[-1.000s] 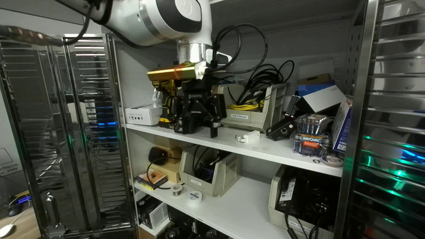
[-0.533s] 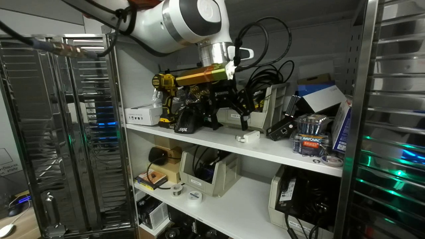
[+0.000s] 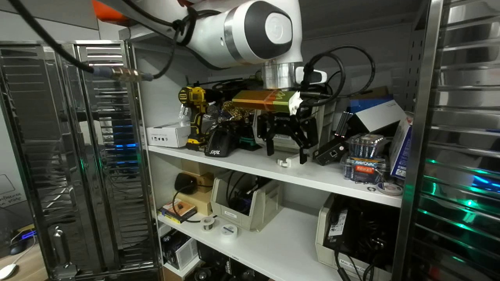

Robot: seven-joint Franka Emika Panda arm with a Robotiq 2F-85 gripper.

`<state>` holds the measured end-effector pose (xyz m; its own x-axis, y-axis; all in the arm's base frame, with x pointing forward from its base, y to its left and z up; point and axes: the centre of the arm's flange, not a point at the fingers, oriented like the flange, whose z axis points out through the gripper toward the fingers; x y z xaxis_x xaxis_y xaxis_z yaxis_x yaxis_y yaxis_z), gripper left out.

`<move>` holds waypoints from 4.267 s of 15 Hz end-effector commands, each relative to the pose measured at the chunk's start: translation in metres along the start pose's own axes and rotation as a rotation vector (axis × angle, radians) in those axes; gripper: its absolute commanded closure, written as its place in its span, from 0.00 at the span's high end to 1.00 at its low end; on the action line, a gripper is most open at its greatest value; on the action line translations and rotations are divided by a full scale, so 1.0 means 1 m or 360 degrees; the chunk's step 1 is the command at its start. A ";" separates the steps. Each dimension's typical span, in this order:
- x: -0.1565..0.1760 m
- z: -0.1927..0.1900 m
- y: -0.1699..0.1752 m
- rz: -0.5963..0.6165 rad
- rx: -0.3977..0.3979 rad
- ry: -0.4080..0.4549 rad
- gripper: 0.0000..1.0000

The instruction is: Pick up the white cable and put it in the box.

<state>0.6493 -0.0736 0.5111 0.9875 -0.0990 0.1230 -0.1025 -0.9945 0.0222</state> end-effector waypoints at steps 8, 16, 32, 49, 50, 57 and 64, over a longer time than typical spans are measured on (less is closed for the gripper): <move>0.069 0.003 -0.020 -0.0023 0.0050 0.0128 1.00; 0.089 0.013 -0.020 -0.0020 0.0055 0.0150 1.00; 0.078 0.025 -0.013 0.0144 0.0041 -0.0003 0.06; 0.011 -0.038 -0.092 0.0006 -0.0088 0.0278 0.05; 0.007 -0.033 -0.094 -0.0011 -0.0128 0.0332 0.05; -0.060 -0.038 -0.105 -0.0163 -0.0337 0.0490 0.05; -0.069 -0.055 -0.099 -0.0110 -0.0408 0.1046 0.05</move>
<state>0.5965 0.0387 0.5610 0.8151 0.0707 0.5749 -0.1045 -0.9583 0.2661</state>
